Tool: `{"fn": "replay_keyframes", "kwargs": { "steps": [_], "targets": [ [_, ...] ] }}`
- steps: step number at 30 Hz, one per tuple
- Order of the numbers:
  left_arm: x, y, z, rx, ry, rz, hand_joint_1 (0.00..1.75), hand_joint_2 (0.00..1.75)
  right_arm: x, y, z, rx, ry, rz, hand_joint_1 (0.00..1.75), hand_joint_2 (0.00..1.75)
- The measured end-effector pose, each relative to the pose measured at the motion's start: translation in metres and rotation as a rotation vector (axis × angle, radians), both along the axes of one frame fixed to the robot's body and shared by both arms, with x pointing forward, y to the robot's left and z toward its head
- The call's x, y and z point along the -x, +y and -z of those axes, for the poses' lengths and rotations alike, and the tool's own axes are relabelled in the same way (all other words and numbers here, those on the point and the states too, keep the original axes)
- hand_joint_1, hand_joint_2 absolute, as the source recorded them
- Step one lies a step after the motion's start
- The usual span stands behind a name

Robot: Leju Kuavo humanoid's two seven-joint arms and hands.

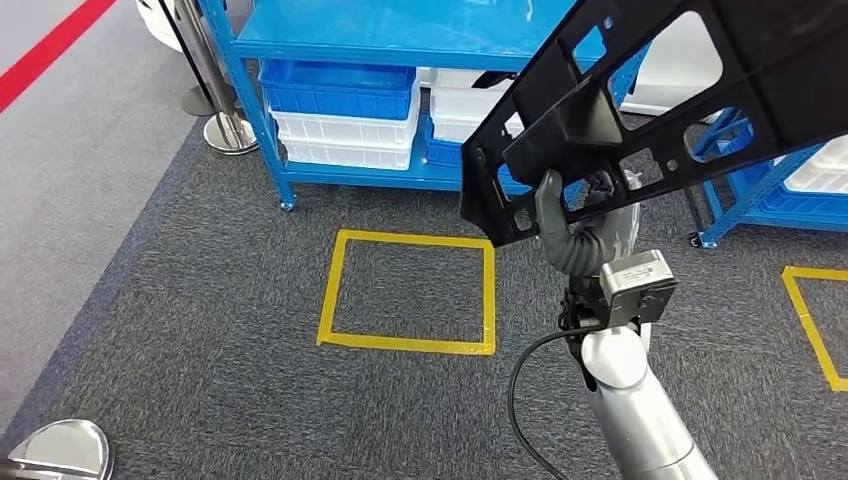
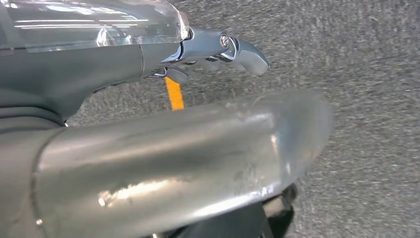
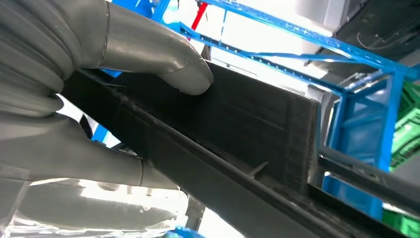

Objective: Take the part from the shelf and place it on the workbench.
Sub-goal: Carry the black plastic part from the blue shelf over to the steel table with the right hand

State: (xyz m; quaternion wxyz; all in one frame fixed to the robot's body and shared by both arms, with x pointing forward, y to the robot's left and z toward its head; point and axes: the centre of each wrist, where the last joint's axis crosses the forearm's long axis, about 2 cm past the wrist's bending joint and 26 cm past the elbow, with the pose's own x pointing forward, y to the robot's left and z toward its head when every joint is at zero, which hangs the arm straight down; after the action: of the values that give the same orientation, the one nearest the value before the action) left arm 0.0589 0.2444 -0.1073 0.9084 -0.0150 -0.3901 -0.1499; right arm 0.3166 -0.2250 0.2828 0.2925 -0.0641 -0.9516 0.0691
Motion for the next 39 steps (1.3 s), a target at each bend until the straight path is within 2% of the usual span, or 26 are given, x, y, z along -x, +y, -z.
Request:
{"fn": "replay_keyframes", "kwargs": {
  "steps": [9,17,27,39],
  "targets": [
    [0.005,0.001,0.001,-0.024,0.020,0.006,0.00,0.00,0.009,-0.002,0.011,-0.006,-0.022,0.065,1.75,1.75],
    [0.005,0.007,0.001,-0.096,0.057,-0.023,0.00,0.00,0.034,-0.013,0.042,-0.030,-0.040,0.199,1.75,1.75],
    [0.013,0.015,0.003,-0.144,0.107,-0.033,0.00,0.00,0.058,-0.032,0.071,-0.094,0.026,0.272,1.75,1.75],
    [0.014,0.018,0.003,-0.158,0.110,-0.006,0.00,0.00,0.068,-0.048,0.075,-0.120,0.030,0.328,1.75,1.75]
  ]
}}
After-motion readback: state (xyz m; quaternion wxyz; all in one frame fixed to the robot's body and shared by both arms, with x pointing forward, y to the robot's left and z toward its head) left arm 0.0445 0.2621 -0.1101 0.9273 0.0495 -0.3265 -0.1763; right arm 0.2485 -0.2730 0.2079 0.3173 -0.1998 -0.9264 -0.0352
